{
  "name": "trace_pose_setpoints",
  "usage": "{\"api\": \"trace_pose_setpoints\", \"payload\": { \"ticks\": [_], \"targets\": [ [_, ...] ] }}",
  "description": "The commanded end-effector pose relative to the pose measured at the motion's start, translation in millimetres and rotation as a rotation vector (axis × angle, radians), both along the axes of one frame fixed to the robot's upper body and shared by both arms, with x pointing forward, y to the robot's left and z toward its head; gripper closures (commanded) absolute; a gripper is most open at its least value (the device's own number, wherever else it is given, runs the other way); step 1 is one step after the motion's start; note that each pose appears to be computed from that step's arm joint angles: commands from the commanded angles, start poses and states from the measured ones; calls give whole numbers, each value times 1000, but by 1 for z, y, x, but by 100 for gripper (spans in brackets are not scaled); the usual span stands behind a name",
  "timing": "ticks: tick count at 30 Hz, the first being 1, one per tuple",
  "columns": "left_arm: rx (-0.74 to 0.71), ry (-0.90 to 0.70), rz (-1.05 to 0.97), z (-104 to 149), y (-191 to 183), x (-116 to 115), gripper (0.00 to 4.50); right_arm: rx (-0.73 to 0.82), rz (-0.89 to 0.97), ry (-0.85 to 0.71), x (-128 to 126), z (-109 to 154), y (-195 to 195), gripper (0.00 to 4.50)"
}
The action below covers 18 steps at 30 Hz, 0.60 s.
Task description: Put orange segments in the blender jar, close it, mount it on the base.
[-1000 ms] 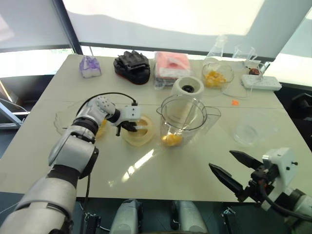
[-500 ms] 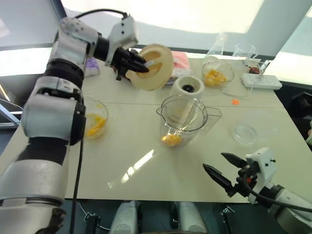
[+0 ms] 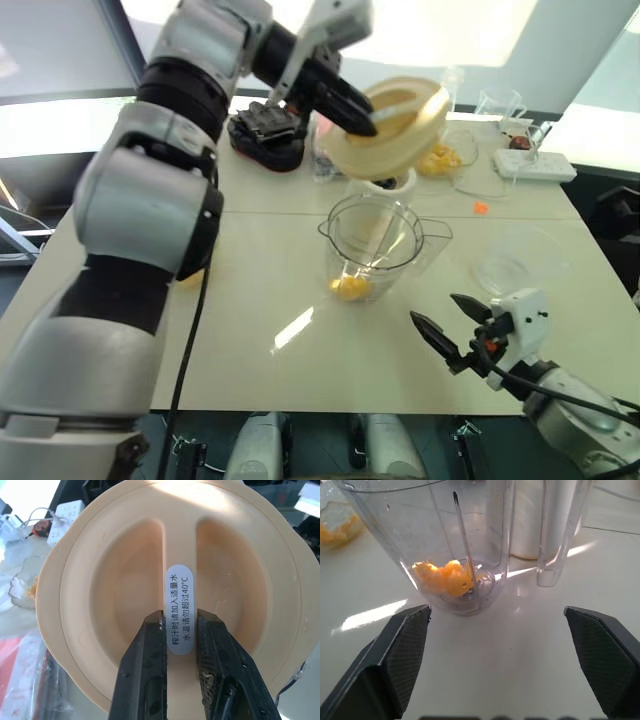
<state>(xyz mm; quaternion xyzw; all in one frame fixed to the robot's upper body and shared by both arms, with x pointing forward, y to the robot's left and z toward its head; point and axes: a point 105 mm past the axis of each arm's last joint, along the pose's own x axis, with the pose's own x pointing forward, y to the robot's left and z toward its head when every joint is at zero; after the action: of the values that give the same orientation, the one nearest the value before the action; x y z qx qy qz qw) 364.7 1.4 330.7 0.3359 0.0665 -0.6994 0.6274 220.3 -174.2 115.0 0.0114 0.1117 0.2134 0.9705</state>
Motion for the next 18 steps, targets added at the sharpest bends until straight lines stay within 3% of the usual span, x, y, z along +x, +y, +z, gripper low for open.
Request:
{"api": "trace_pose_setpoints", "payload": {
  "ticks": [1,8,18],
  "targets": [
    [62,-21,-93,-13,-13,-9,426,-5,-25,-65,6,6,3,0],
    [300,3,-114,-51,-10,-13,426,-28,-99,-133,21,9,-1,0],
    [436,41,-178,-76,-20,-24,426,-47,-214,-224,39,14,-12,0]
  ]
}}
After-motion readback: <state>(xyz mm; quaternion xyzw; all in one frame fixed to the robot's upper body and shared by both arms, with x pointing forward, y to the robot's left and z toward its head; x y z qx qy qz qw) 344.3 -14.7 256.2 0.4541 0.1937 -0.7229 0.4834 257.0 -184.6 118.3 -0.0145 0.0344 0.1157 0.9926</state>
